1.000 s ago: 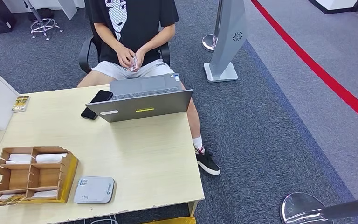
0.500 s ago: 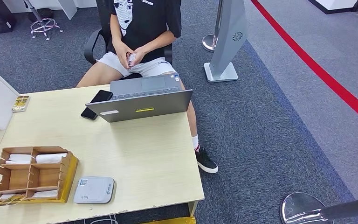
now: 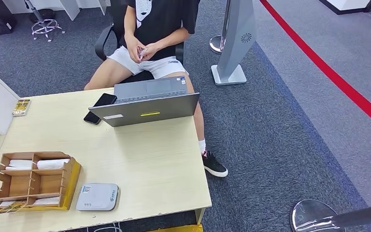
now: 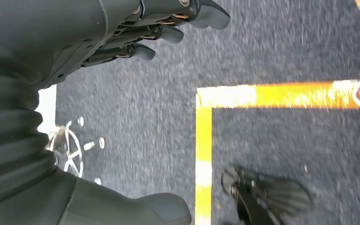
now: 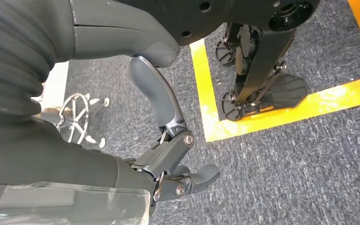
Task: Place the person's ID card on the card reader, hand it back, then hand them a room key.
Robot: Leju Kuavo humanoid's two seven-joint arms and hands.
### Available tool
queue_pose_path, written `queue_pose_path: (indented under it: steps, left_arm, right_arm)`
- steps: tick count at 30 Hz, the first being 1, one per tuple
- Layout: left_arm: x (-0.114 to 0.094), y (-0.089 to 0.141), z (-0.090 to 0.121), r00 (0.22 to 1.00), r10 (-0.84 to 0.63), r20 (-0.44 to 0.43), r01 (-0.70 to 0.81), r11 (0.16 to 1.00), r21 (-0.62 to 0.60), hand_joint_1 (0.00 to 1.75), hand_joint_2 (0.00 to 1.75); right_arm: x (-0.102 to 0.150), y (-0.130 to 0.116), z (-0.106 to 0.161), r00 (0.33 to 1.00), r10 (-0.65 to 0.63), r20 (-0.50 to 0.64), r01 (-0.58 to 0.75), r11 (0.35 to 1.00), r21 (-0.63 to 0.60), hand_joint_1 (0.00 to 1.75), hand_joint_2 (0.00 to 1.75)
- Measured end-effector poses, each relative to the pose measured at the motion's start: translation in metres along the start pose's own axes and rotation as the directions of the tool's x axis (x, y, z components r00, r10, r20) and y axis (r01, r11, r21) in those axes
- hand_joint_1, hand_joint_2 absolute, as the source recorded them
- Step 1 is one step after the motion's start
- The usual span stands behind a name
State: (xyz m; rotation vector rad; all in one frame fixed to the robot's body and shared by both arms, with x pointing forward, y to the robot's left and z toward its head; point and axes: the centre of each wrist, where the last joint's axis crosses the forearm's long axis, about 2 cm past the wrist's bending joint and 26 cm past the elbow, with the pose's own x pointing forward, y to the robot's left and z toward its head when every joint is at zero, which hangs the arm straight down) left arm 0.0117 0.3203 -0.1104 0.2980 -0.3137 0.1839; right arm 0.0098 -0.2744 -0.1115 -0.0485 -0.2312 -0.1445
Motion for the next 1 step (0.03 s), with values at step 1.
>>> queue_pose_path:
  steps: [1]
  left_arm:
    - [0.0000,-0.0011,-0.0002,1.000,0.001,-0.003,-0.001,1.000,-0.008,0.00,1.75]
  right_arm:
    - [0.0000,0.0004,-0.0002,1.000,-0.001,-0.001,0.001,1.000,0.001,0.00,1.75]
